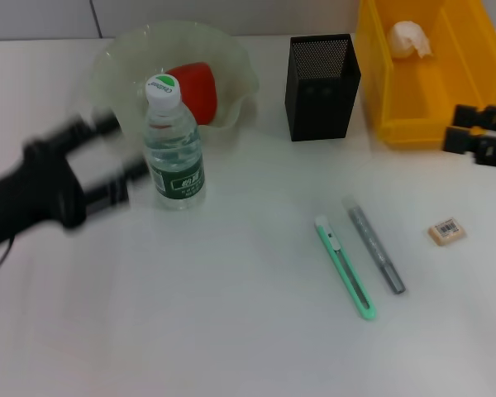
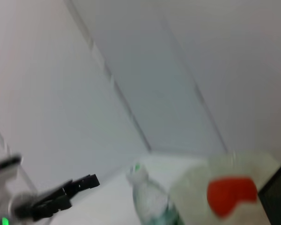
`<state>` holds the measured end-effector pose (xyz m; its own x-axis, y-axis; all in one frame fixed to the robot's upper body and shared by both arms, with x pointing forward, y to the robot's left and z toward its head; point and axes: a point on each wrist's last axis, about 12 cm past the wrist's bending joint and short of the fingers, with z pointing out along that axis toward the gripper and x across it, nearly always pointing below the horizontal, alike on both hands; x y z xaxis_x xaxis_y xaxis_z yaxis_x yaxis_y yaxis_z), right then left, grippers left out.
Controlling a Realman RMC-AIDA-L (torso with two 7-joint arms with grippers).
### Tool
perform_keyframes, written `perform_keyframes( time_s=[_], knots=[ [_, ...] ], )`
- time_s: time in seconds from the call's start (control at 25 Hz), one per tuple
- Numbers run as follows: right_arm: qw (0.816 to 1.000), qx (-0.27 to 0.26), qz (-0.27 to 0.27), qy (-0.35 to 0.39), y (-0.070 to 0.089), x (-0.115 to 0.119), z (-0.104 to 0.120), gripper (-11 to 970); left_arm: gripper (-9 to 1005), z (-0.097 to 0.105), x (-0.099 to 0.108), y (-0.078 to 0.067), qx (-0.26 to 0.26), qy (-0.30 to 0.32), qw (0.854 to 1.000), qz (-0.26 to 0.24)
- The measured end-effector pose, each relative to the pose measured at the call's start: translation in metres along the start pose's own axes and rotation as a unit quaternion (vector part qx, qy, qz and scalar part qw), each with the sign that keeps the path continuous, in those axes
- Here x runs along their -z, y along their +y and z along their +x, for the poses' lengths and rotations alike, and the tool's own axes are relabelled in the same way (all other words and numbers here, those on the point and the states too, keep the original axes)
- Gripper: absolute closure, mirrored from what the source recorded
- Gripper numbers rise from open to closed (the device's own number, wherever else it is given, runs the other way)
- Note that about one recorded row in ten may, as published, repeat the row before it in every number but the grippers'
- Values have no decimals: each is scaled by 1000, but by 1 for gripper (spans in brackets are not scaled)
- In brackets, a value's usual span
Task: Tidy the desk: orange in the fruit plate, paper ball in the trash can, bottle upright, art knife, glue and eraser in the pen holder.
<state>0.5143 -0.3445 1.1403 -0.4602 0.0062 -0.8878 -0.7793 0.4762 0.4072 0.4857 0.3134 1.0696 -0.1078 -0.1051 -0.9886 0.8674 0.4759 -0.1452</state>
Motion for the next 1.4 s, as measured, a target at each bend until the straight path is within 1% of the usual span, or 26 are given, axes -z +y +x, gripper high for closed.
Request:
perform_keyframes(
  time_s=[0.04,0.08,0.12,0.16,0.24,0.28,0.32,0.44,0.48,0.52,0.56,0.64,0.68,0.72,0.76,0.84,0.88,0.92,1.08,1.12,1.2,1.28,1.4],
  knots=[
    [999,5,0,36,4,3,-16,211,221,2,1,-2,7,38,999,30],
    [994,7,9,106,13,2,-42,211,221,4,1,-4,11,65,997,50],
    [994,7,9,106,13,2,-42,211,221,4,1,-4,11,65,997,50],
    [988,10,25,153,20,-2,-58,211,221,6,1,-5,13,78,995,57],
    [973,21,61,222,32,-15,-82,210,222,8,0,-7,15,87,994,63],
    [951,30,112,288,47,-34,-102,210,222,9,-2,-8,16,89,994,65],
    [951,30,112,288,47,-34,-102,210,221,9,-2,-8,16,89,994,65],
    [921,46,154,355,67,-68,-121,210,220,9,-5,-7,18,89,993,69],
    [906,43,169,386,75,-91,-126,209,220,8,-6,-7,20,89,993,69],
    [906,43,169,386,75,-91,-126,209,221,8,-6,-7,21,89,994,67],
    [899,41,174,399,78,-102,-126,209,221,8,-6,-6,21,89,994,65],
    [886,41,187,423,79,-125,-122,209,222,8,-7,-5,21,91,994,62],
    [869,48,196,451,77,-148,-110,210,222,8,-9,-4,20,92,994,61],
    [869,48,196,451,77,-148,-110,210,221,8,-9,-4,20,92,994,61],
    [861,50,200,465,76,-160,-100,211,221,9,-10,-4,20,93,994,60],
    [851,54,204,480,72,-177,-86,212,220,9,-11,-3,19,94,994,58],
    [847,62,207,486,68,-191,-75,212,220,9,-12,-3,19,95,994,57],
    [847,62,207,486,68,-191,-75,213,220,9,-12,-3,19,95,994,57],
    [840,83,207,494,63,-214,-52,215,221,10,-15,-4,19,92,994,57],
    [840,83,207,494,63,-214,-52,215,221,10,-15,-4,19,92,994,57],
    [843,90,206,489,61,-220,-46,216,221,10,-18,-4,17,89,994,60],
    [849,87,196,483,61,-226,-39,217,221,10,-21,-5,16,87,994,62],
    [852,82,192,481,58,-227,-34,217,222,10,-23,-6,16,85,994,63]
  ],
)
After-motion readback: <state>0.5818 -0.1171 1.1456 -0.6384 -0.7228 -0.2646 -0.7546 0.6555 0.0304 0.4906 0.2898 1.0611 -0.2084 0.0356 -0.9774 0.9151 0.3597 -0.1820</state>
